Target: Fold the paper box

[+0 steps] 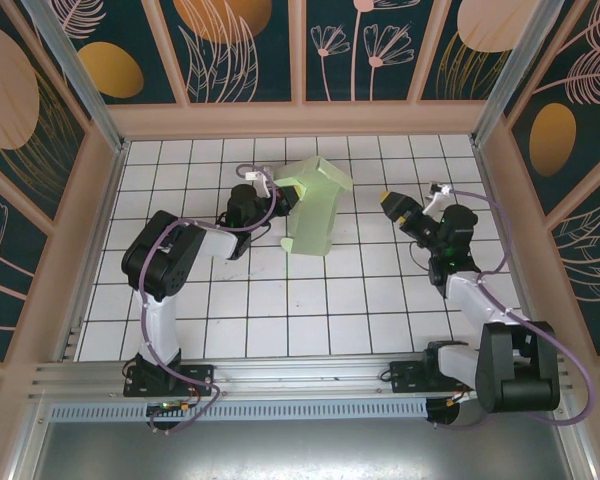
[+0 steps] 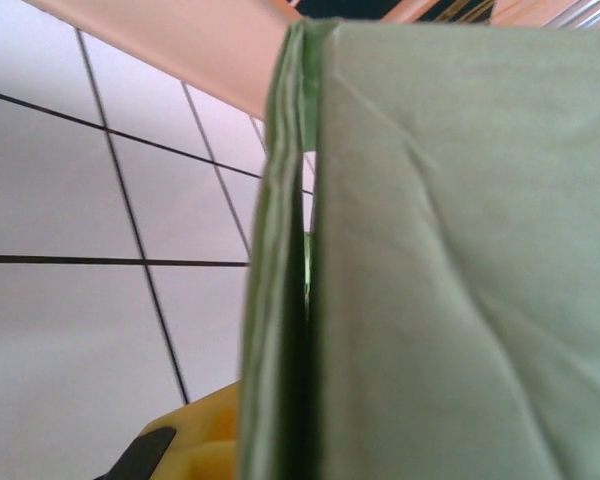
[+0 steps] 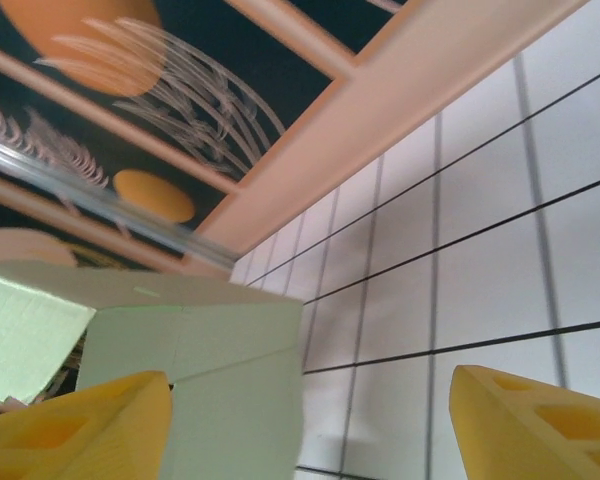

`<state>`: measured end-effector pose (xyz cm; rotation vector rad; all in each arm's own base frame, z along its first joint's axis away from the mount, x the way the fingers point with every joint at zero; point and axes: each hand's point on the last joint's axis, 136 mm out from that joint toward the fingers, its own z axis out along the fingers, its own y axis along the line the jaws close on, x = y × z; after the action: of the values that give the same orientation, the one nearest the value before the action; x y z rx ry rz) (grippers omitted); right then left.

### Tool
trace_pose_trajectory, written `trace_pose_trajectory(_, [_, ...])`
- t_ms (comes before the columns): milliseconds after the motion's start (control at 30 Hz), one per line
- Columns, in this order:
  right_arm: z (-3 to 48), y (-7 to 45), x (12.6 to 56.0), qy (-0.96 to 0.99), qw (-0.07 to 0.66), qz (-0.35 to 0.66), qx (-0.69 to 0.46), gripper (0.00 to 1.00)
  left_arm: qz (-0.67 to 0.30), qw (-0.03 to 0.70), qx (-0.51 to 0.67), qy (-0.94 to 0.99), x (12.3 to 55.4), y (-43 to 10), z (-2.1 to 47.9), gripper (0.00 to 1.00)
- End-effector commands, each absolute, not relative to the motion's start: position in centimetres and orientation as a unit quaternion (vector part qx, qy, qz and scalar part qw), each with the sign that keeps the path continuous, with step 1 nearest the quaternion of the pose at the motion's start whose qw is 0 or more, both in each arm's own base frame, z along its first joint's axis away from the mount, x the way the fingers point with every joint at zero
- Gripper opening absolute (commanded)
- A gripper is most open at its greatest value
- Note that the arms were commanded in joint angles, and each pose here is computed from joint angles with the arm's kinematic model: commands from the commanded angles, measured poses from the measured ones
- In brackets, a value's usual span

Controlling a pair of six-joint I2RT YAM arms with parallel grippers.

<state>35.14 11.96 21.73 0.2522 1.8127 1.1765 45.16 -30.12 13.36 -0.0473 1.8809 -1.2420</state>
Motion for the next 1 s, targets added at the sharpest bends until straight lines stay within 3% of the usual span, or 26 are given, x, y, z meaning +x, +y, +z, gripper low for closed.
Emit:
trace_pose_trajectory(0, [23.9, 15.1, 34.8, 0.714, 0.452, 0.532, 0.058, 0.72, -0.544, 0.427, -0.006, 0.723, 44.5, -31.0, 15.6, 0.0])
trace_pose_trajectory(267, [25.4, 19.6, 35.1, 0.69, 0.408, 0.598, 0.016, 0.62, -0.563, 0.421, -0.006, 0.711, 44.2, -31.4, 15.9, 0.0])
trace_pose_trajectory(767, [26.4, 22.8, 36.1, 0.672, 0.375, 0.638, 0.006, 0.61, -0.545, 0.42, 0.002, 0.725, 44.4, -31.4, 14.5, 0.0])
trace_pose_trajectory(967, [24.3, 23.3, 36.9, 0.711, 0.339, 0.616, 0.024, 0.44, -0.523, 0.43, 0.003, 0.736, 44.7, -31.0, 13.8, 0.0])
